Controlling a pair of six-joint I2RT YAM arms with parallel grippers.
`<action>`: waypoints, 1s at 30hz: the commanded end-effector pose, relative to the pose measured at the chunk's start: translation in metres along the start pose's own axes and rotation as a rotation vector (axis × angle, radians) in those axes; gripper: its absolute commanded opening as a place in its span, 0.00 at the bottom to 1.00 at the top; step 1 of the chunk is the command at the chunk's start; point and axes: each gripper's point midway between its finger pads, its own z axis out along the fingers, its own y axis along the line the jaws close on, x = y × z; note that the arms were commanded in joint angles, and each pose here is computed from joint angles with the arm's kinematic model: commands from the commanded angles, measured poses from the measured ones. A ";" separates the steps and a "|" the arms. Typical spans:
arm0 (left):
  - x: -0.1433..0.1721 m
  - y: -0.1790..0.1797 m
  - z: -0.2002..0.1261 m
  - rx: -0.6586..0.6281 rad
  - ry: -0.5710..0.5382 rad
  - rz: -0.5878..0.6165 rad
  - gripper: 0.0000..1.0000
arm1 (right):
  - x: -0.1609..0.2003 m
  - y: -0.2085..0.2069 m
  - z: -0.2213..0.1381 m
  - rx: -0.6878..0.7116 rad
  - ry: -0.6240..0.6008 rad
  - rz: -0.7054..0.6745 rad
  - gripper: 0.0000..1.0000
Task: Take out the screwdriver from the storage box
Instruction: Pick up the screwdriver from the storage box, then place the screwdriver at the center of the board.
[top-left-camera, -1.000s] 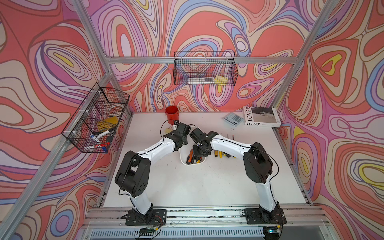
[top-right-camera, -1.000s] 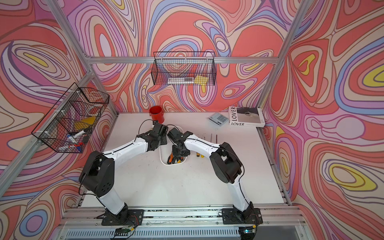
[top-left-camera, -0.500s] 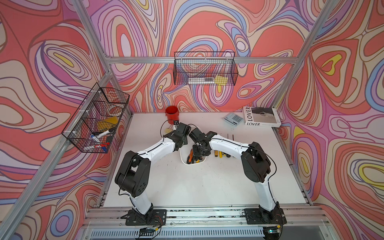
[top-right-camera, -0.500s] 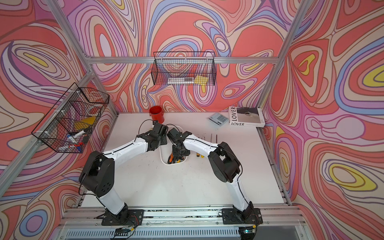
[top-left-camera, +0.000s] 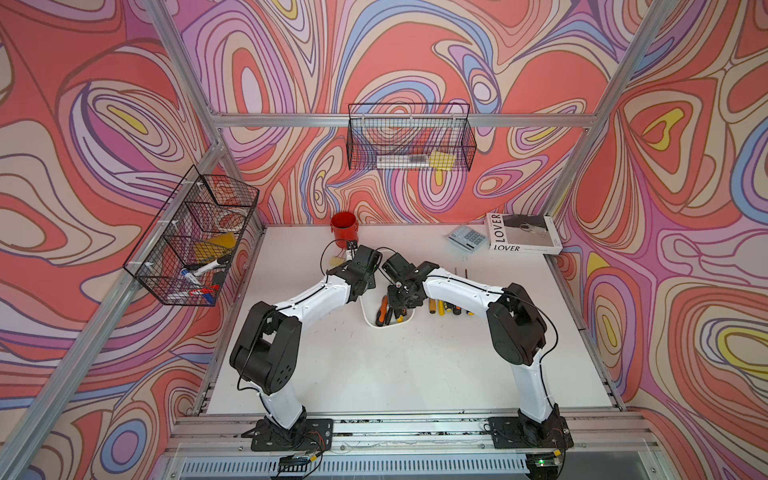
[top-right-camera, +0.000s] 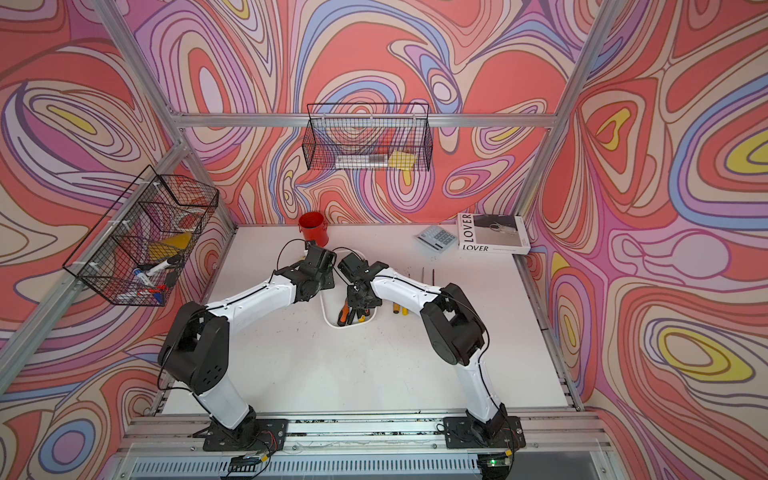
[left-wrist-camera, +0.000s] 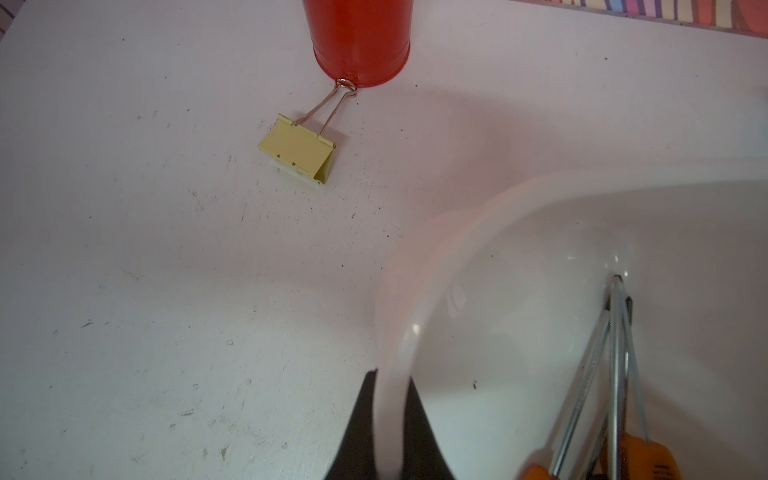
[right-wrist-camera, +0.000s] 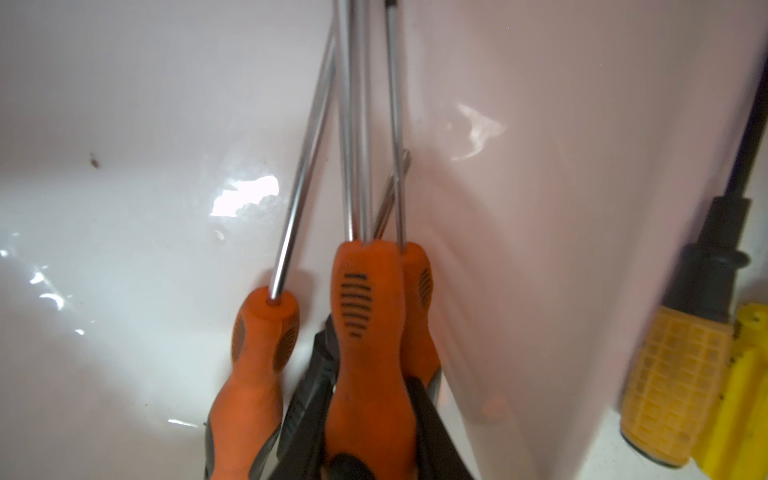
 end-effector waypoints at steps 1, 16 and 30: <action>0.002 0.004 -0.003 -0.012 0.006 0.023 0.00 | -0.016 -0.013 -0.019 0.025 -0.073 -0.002 0.00; 0.000 0.004 -0.003 -0.016 0.000 0.021 0.00 | -0.028 -0.014 -0.077 -0.014 -0.183 -0.029 0.00; -0.001 0.005 -0.006 -0.014 -0.003 0.022 0.00 | -0.036 -0.125 -0.127 0.220 -0.238 0.093 0.00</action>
